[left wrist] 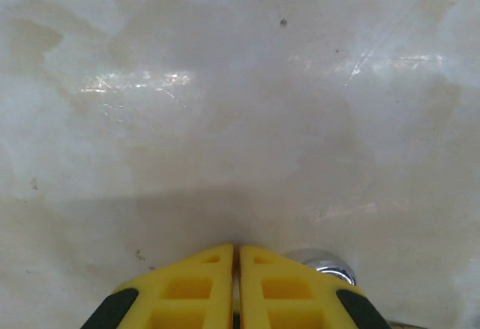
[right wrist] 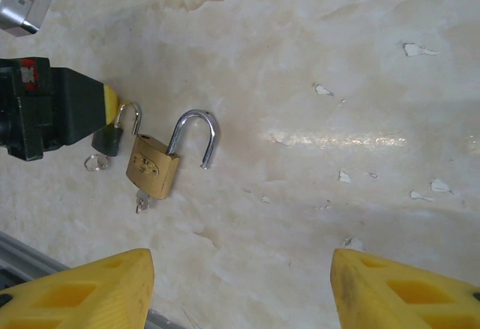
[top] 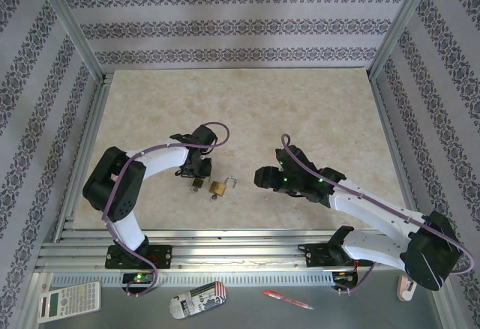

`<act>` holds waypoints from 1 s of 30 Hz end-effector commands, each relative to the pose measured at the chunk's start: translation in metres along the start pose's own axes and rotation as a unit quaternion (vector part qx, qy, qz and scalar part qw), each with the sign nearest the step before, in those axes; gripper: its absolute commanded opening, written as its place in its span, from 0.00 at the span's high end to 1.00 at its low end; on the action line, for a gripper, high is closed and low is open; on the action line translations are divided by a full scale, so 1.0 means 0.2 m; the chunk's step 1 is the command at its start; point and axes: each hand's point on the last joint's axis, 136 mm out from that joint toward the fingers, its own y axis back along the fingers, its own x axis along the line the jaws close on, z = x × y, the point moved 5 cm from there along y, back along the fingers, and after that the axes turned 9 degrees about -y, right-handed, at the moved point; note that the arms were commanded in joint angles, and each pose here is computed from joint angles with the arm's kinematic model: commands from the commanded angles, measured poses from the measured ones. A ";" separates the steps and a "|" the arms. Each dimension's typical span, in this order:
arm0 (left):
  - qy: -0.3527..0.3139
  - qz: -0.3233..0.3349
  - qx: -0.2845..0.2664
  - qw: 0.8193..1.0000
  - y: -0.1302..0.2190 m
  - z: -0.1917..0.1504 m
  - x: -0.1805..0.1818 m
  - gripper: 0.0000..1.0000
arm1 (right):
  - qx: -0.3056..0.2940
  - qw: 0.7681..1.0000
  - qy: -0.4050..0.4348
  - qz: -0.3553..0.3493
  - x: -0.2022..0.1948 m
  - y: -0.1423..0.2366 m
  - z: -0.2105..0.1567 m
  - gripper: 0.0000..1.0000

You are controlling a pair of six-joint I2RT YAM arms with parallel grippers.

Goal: Unlock with the key

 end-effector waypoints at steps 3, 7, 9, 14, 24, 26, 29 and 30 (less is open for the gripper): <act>0.000 0.018 -0.013 1.000 0.03 0.02 0.00 0.91 | 0.003 1.000 0.002 0.000 -0.03 0.01 0.00 0.37; 0.007 0.039 -0.019 0.999 0.06 0.05 0.04 0.86 | 0.002 1.000 0.005 0.004 -0.02 0.01 0.00 0.35; 0.019 0.046 -0.038 0.998 0.12 0.07 0.07 0.71 | -0.005 1.000 0.017 -0.003 -0.03 0.03 0.01 0.31; 0.059 0.068 -0.142 0.986 0.37 0.17 0.22 0.32 | -0.091 0.991 0.087 -0.051 -0.10 0.14 0.16 0.12; 0.137 0.196 -0.472 0.848 0.57 0.19 0.88 0.00 | -0.404 0.898 0.055 -0.165 -0.50 0.24 0.83 0.02; 0.113 0.217 -0.497 0.832 0.56 0.16 0.92 0.00 | -0.440 0.878 0.115 -0.151 -0.44 0.24 0.90 0.02; 0.084 0.207 -0.518 0.826 0.46 0.14 0.95 0.00 | -0.438 0.841 0.243 -0.203 -0.39 0.21 0.93 0.02; 0.075 0.185 -0.505 0.839 0.40 0.15 0.94 0.00 | -0.422 0.839 0.265 -0.218 -0.42 0.17 0.91 0.02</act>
